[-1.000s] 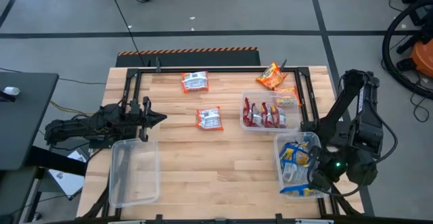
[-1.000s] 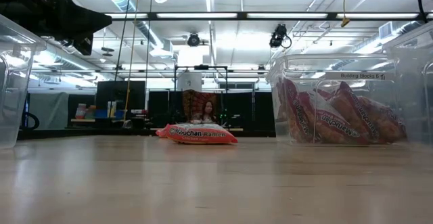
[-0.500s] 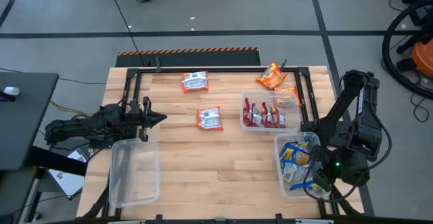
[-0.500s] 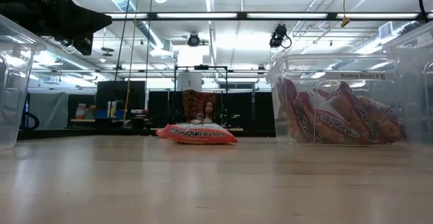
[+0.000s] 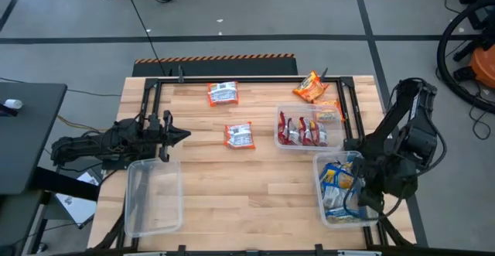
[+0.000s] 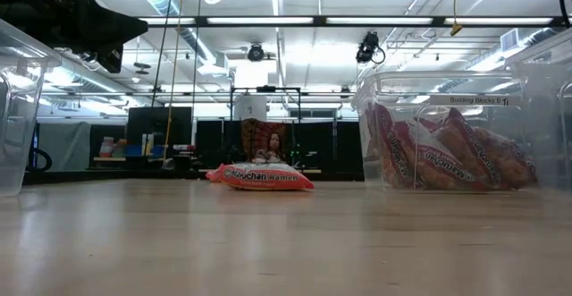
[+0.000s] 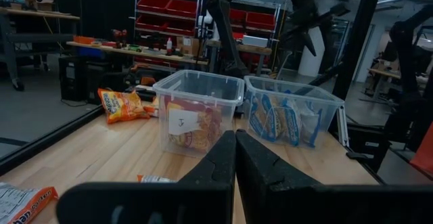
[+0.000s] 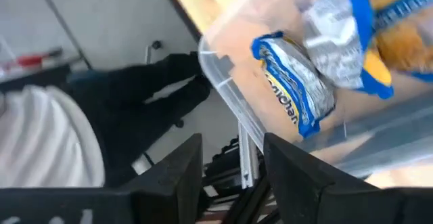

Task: Sort Maruchan noodles
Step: Put the blue noodle pack into the bottom right container

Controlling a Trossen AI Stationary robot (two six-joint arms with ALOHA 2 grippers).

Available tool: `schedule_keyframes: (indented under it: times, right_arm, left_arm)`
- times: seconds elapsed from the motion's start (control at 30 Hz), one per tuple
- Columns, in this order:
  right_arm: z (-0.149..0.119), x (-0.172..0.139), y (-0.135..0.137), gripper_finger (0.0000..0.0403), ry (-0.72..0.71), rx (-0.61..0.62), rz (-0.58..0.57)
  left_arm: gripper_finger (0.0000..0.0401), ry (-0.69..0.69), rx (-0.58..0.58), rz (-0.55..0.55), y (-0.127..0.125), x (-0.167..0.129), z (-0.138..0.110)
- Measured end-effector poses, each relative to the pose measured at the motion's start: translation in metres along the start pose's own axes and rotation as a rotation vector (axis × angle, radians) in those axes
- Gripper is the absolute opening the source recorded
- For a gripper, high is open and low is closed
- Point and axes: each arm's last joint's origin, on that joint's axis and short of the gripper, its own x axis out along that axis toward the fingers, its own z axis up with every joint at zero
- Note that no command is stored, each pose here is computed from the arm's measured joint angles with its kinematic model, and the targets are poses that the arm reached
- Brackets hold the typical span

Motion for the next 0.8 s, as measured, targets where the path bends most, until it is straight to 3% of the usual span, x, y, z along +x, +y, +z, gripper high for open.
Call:
schedule_keyframes:
  times: [0.47,0.63,0.8]
  right_arm:
    - [0.009,0.084,0.022,0.0162,0.051,-0.769,-0.299]
    - [0.031,0.121,0.027,0.0158,0.159,-0.808,-0.390]
    - [0.040,0.138,0.031,0.0156,0.190,-0.782,-0.371]
  left_arm:
    - [0.0014,0.000,0.000,0.000,0.000,0.000,0.000]
    - [0.0014,0.000,0.000,0.000,0.000,0.000,0.000]
    - [0.0014,0.000,0.000,0.000,0.000,0.000,0.000]
